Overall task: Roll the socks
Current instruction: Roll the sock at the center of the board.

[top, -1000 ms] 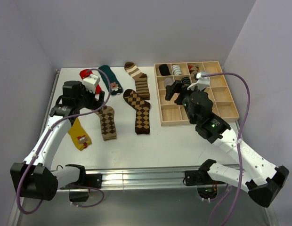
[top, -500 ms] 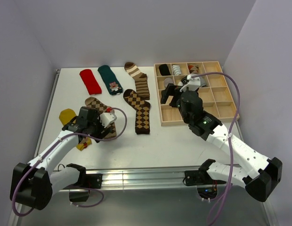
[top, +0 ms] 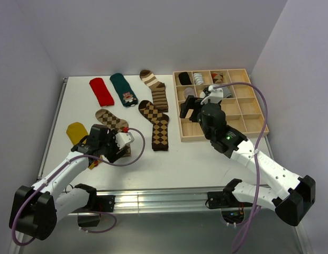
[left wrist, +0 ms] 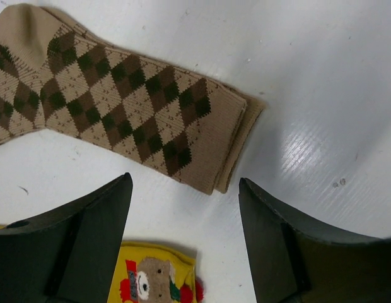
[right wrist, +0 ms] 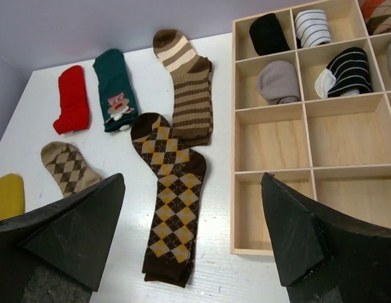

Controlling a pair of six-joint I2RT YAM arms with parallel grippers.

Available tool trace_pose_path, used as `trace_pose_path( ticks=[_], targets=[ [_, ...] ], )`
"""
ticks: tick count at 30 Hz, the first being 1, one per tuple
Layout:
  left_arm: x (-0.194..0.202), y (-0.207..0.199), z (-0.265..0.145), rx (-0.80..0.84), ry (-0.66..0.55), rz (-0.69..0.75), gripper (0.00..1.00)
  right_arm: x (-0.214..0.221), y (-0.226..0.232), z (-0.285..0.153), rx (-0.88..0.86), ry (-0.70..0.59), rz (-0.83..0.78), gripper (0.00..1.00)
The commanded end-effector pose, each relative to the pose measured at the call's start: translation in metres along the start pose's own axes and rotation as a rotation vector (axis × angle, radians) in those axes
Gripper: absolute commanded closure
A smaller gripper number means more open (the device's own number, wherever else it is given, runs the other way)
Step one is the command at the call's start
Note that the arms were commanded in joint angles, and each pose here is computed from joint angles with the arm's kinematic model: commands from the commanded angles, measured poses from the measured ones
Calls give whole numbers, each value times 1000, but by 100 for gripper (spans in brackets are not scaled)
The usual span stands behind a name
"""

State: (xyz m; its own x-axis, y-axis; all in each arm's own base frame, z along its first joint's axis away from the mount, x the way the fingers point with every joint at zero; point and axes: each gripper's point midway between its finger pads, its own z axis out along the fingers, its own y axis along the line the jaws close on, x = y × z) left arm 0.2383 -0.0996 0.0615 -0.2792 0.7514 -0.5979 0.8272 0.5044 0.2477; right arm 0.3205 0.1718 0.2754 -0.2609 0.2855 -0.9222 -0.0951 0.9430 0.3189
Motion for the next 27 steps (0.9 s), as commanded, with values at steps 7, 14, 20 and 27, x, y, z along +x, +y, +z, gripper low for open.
trace_pose_path(
  ticks=[7,14,20,27],
  targets=[
    [-10,-12,15,45,-47,67,28,-6,-1,0,5,-35,27,5],
    [-1,-19,24,69,-20,74,30,-3,-3,2,14,-30,23,5],
    [5,-13,32,38,-4,76,33,-1,-2,4,14,-28,21,6],
    [9,-11,41,26,7,68,41,1,-3,6,18,-27,7,6]
  ],
)
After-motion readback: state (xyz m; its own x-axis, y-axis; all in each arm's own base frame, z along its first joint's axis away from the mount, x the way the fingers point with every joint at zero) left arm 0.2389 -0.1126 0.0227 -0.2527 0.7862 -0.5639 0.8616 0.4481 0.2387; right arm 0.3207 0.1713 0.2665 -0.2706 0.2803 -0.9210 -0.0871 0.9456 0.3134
